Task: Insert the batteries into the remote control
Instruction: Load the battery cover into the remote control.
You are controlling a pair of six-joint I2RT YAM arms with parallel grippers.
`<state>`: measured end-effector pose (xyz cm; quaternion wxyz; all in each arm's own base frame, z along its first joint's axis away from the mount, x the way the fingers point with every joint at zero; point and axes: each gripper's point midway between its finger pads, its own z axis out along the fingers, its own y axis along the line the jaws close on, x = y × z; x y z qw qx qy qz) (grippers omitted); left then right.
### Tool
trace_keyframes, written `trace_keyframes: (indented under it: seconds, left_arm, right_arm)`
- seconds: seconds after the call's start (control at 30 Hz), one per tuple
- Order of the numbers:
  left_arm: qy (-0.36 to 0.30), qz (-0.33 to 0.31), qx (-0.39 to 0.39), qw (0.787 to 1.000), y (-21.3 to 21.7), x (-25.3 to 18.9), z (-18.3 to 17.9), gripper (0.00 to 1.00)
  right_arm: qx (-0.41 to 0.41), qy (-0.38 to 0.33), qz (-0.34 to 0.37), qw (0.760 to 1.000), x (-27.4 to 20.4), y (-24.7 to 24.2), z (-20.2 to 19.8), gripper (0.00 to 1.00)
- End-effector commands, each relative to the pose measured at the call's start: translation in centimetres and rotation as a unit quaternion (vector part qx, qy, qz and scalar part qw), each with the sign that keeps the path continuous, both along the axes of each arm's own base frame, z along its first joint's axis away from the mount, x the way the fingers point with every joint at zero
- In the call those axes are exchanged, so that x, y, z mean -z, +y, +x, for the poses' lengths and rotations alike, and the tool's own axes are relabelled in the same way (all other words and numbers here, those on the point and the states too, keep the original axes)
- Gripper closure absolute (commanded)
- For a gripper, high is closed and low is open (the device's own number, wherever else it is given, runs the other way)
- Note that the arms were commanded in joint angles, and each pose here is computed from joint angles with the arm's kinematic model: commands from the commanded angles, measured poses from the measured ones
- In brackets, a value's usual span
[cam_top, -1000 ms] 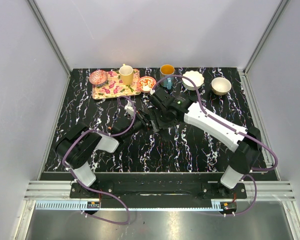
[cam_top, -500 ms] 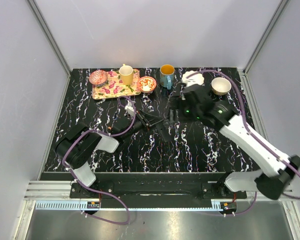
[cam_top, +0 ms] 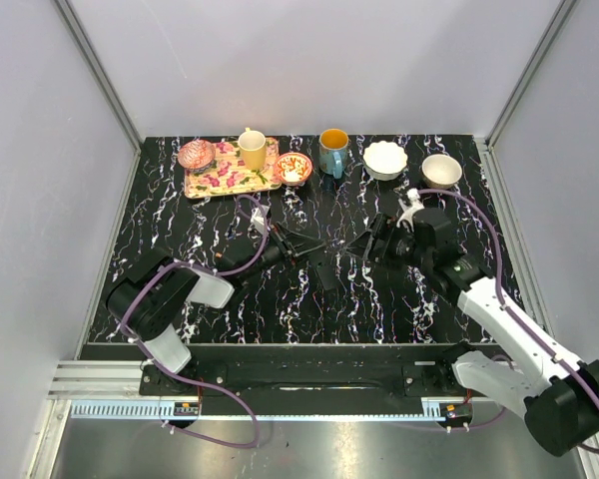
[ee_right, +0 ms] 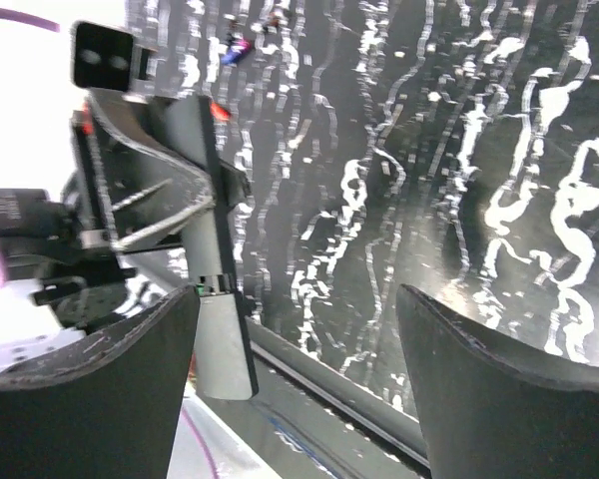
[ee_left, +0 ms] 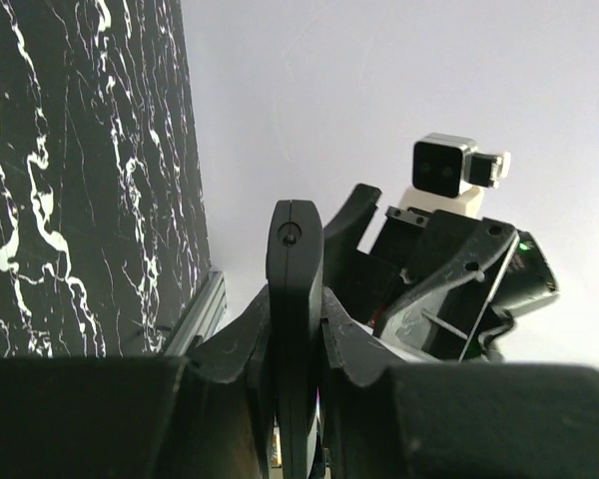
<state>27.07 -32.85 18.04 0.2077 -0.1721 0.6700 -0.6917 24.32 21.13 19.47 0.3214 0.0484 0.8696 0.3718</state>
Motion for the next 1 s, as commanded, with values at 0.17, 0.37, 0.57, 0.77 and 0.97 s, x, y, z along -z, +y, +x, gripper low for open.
trace_keyframes:
  seconds: [0.17,0.37,0.57,0.77,0.97]
  left_arm:
    - [-0.086,-0.087,0.024,0.992,0.9,-6.8,-2.0,1.0]
    - [-0.093,-0.095,0.03,0.991,0.6,-7.7,-1.9,1.0]
    - [-0.096,-0.098,0.031,0.99,0.3,-8.0,-1.5,1.0]
    - [-0.097,-0.101,0.03,0.99,0.3,-8.3,-1.4,1.0]
    - [-0.098,-0.099,0.031,0.99,0.2,-8.4,-1.3,1.0]
  right_arm:
    - [-0.091,-0.068,0.23,0.966,-5.8,3.1,-1.0,0.18]
    - [-0.105,-0.076,0.229,0.965,-5.0,3.0,-1.9,0.17]
    - [-0.136,-0.05,0.251,0.957,-4.1,3.8,-2.7,0.2]
    - [-0.145,-0.027,0.243,0.959,-2.7,3.9,-3.0,0.23]
    - [-0.176,-0.02,0.256,0.95,-3.0,4.3,-3.8,0.25]
